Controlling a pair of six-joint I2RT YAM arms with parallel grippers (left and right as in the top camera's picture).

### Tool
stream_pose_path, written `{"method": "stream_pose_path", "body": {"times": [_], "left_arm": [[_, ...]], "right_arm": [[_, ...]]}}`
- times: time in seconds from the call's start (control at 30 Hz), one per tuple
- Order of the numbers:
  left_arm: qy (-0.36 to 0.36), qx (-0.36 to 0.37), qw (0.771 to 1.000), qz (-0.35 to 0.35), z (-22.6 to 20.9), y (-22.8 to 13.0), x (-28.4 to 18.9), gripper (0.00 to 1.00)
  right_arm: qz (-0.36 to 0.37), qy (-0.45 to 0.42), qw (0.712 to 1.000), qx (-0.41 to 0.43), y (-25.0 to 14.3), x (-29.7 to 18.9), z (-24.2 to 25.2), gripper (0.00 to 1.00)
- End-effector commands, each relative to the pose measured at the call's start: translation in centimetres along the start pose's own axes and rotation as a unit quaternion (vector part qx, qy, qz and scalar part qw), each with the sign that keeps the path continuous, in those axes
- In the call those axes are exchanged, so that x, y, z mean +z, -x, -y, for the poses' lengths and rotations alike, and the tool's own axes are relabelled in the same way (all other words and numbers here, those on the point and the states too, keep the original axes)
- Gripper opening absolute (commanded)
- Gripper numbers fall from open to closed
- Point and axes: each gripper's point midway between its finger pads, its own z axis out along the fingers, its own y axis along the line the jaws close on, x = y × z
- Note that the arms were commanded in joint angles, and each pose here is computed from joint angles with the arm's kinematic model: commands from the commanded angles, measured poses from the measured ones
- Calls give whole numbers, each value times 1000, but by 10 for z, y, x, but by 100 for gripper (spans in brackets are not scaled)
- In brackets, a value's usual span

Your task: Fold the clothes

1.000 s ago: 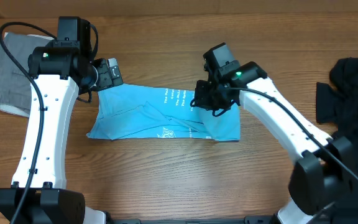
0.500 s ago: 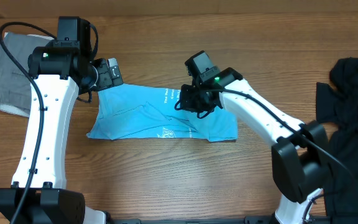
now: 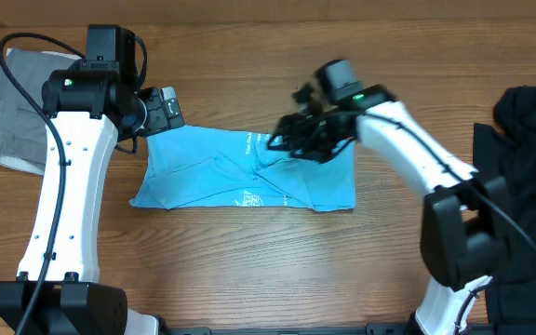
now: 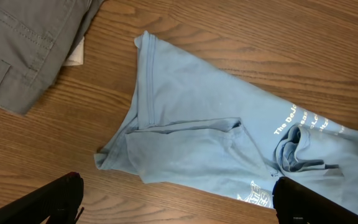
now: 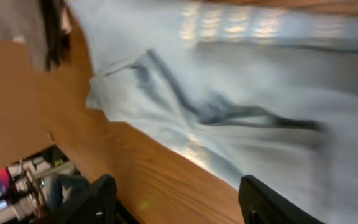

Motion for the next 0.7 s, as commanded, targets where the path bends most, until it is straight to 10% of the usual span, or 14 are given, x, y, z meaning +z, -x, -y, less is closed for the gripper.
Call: {"method": "stream_pose_path", "body": {"times": [0.0, 0.07, 0.17, 0.67], "left_arm": [[-4, -3, 1000, -1, 2, 1, 0, 100], [-4, -3, 1000, -1, 2, 1, 0, 100], [-4, -3, 1000, -1, 2, 1, 0, 100], [-4, -3, 1000, -1, 2, 1, 0, 100]], "right_arm": [[43, -63, 997, -4, 10, -34, 19, 56], [46, -110, 993, 15, 7, -32, 42, 26], [41, -135, 989, 45, -1, -22, 57, 6], [49, -124, 991, 2, -15, 48, 79, 4]]}}
